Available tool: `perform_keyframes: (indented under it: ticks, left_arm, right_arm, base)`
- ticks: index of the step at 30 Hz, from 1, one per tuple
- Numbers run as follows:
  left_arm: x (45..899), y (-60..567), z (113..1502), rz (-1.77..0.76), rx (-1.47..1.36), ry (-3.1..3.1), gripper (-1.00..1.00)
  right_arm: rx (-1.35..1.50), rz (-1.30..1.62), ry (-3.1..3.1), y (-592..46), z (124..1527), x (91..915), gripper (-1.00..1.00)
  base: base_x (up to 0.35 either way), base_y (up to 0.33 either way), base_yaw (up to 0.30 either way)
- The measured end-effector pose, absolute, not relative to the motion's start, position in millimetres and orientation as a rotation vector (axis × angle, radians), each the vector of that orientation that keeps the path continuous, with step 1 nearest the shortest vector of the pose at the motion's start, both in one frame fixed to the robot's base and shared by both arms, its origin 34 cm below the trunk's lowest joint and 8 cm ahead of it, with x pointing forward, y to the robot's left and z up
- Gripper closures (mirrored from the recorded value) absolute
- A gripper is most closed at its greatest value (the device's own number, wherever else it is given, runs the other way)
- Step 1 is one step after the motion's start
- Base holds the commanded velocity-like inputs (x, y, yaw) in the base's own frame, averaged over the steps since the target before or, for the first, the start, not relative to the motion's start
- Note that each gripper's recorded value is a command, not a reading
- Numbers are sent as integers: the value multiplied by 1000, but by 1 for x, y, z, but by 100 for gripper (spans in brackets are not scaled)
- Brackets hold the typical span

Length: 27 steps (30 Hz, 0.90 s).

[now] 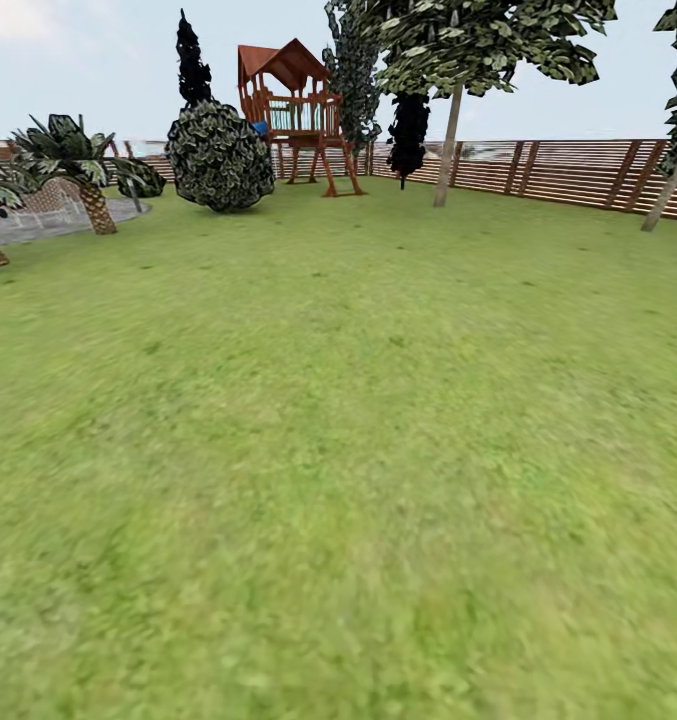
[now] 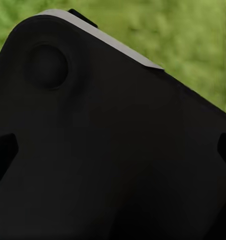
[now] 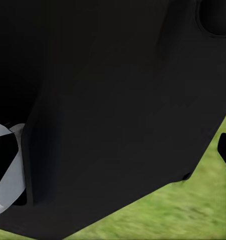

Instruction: Take the three Easter eggs out of the wicker basket on the lawn in the garden, then place them on the lawn next to a single tree (choose any tree) so that all three eggs are next to the same tree and none are left in the basket.

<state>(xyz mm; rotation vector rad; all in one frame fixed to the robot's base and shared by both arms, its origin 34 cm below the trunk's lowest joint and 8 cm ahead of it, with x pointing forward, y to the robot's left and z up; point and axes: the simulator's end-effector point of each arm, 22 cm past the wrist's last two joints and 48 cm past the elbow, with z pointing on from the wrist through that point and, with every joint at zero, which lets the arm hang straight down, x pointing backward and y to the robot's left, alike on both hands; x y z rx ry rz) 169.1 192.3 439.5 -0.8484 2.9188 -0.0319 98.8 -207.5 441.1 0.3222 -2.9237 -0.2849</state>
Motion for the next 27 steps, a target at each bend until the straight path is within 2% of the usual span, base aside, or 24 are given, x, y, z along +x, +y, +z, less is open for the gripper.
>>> perform_keyframes:
  ticks: [27]
  left_arm:
    - [169, 192, 439, -32, -848, 2919, -100]
  right_arm:
    - [322, -286, -2924, -207, 441, 99, -100]
  base:
    - [343, 0, 0]
